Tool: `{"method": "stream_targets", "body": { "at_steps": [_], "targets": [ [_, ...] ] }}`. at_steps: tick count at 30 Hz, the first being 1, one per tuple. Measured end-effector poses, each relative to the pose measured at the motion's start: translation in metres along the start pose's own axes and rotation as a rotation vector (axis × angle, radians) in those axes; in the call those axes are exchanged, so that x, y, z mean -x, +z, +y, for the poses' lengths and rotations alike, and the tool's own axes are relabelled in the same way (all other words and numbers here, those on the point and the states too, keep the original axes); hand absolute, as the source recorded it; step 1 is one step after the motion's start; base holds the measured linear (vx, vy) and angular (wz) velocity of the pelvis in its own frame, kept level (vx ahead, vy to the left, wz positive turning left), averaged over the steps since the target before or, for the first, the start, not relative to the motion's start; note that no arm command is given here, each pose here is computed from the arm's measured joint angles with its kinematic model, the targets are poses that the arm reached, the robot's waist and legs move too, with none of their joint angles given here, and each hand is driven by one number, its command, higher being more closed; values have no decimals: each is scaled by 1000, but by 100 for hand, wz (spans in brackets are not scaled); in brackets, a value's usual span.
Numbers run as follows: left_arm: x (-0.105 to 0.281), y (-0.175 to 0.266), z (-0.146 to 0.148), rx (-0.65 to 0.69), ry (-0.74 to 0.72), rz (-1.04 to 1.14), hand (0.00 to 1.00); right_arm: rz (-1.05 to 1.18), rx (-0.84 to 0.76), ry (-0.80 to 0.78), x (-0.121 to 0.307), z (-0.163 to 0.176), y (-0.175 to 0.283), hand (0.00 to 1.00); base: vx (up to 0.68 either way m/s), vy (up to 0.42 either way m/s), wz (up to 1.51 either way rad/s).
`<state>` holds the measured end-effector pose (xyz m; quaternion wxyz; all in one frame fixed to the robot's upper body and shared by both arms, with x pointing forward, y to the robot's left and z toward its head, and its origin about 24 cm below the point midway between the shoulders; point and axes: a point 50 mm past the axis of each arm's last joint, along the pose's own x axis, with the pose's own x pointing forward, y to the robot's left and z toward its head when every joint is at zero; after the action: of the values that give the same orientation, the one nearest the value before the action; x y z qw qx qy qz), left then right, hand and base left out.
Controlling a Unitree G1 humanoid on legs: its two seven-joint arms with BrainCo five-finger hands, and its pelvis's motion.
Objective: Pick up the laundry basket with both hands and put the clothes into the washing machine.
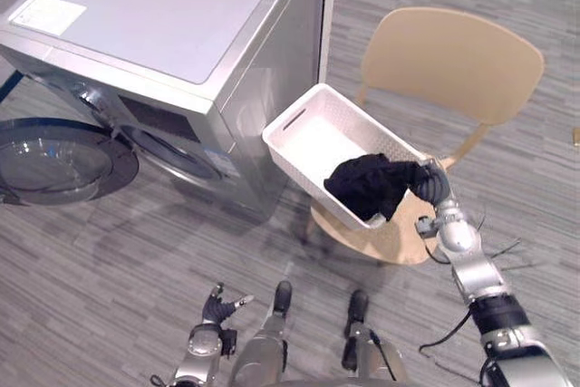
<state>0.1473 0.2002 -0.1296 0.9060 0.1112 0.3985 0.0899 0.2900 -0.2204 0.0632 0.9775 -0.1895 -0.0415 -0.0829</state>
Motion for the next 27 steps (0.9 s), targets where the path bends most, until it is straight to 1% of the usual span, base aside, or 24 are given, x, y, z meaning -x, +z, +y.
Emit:
{"method": "stream_targets", "body": {
  "at_steps": [5,6,8,10,12,14,15,18,19,20,21,23,27],
  "targets": [
    [6,-12,5,57,35,35,0,-73,-359,-25,17,16,23,100,79,-1,-47],
    [7,-11,5,62,36,30,0,-85,-390,-25,18,18,27,100,48,1,-59],
    [7,-6,5,77,36,6,0,-147,-508,-15,21,24,40,100,39,7,-44],
    [5,2,4,82,25,-22,0,-155,-594,-21,26,26,43,100,-16,0,12],
    [3,12,4,89,20,-57,0,-166,-667,-27,34,25,42,100,-29,-39,67],
    [1,32,7,127,27,-140,0,-208,-732,-24,43,23,49,100,29,-114,129],
    [2,35,8,137,30,-157,0,-223,-741,-21,44,23,51,100,18,-232,124],
    [8,54,8,192,44,-246,0,-303,-767,68,39,38,73,100,-85,-229,81],
    [11,59,6,211,40,-276,0,-319,-772,94,38,42,79,100,-201,-211,45],
    [16,62,-4,242,18,-292,0,-336,-760,129,37,45,84,100,-244,-259,52],
    [19,62,-8,244,4,-300,0,-336,-754,141,37,46,84,100,-262,-288,91],
    [31,74,-18,247,-41,-373,0,-362,-695,168,33,42,88,100,-234,-239,101],
    [36,111,-22,237,-79,-520,0,-426,-608,182,23,34,101,100,-233,-96,112]
  ]
}}
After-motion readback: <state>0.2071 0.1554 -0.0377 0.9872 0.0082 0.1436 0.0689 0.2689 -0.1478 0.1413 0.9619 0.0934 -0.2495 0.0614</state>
